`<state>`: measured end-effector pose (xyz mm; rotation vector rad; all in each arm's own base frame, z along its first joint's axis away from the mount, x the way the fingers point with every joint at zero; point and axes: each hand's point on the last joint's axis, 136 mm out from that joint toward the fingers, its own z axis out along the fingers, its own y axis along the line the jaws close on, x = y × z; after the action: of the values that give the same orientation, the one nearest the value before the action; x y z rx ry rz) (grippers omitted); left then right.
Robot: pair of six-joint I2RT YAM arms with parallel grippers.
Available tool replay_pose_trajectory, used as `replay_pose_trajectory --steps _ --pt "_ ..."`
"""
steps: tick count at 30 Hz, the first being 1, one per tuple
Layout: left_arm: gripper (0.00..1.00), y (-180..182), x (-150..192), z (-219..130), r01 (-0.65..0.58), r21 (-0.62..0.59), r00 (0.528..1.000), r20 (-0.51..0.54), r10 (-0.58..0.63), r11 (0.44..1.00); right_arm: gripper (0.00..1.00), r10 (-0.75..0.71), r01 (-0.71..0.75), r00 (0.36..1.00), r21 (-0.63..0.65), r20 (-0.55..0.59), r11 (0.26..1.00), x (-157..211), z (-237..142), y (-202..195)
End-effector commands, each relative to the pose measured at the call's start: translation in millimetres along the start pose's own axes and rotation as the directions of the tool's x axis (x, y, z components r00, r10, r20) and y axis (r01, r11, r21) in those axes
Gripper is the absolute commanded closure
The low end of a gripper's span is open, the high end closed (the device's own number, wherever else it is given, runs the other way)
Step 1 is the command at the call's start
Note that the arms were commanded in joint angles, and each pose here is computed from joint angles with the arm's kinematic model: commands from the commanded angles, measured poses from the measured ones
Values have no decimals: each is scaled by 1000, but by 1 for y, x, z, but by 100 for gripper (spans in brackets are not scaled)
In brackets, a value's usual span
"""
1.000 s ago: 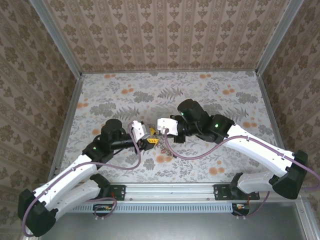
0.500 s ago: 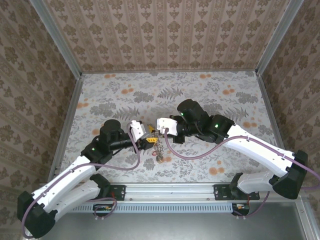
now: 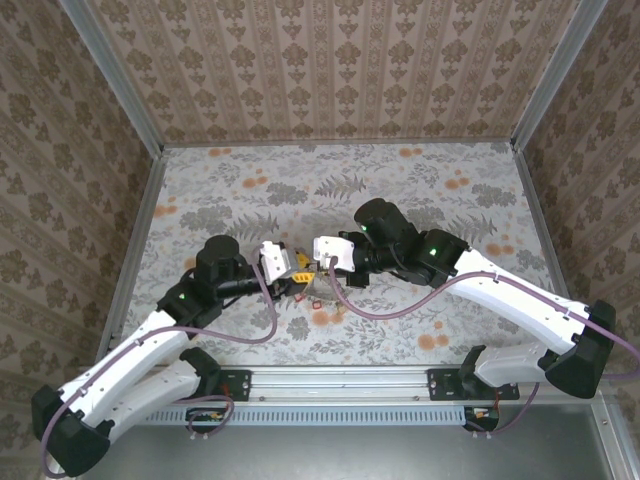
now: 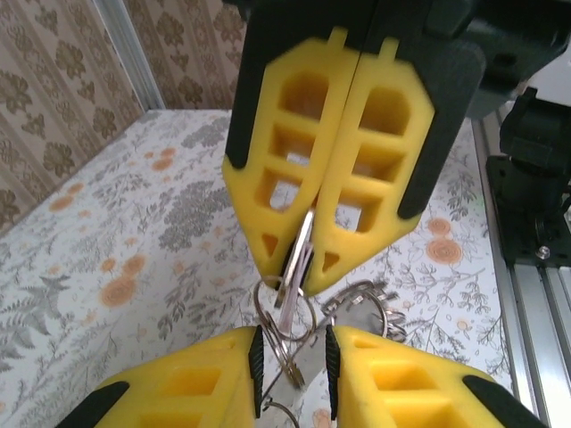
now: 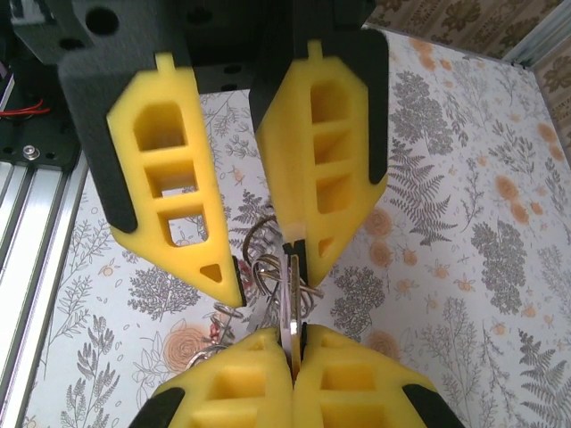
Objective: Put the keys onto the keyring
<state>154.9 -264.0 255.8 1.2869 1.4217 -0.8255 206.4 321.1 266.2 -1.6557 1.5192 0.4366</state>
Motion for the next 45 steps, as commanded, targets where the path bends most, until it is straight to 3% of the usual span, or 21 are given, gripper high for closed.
replay_pose_trajectory --steps 1,4,8,11,20,27,45 --pt "72 3 3 -1 -8 -17 999 -37 8 1000 100 -11 9 995 25 103 1000 -33 -13 -9" --pt "73 5 7 -3 -2 -37 998 -61 0 999 100 -11 8 995 29 103 1000 -33 -14 -9" --pt "94 6 5 -5 -16 -46 998 -61 14 999 100 -9 7 994 20 107 1000 -33 -13 -8" --pt "100 7 -1 -8 -38 -57 998 -51 35 998 100 -12 10 995 13 102 1000 -31 -11 -6" --pt "100 -6 -12 -19 -131 -14 991 0 131 991 100 -32 32 999 27 22 999 -1 -11 -5" --pt "100 -22 -23 -27 -187 66 979 98 180 980 100 -111 107 991 -58 -73 993 24 -10 12" --pt "100 -35 -38 -32 -257 154 945 249 214 954 100 -113 97 989 -157 -97 983 30 6 16"
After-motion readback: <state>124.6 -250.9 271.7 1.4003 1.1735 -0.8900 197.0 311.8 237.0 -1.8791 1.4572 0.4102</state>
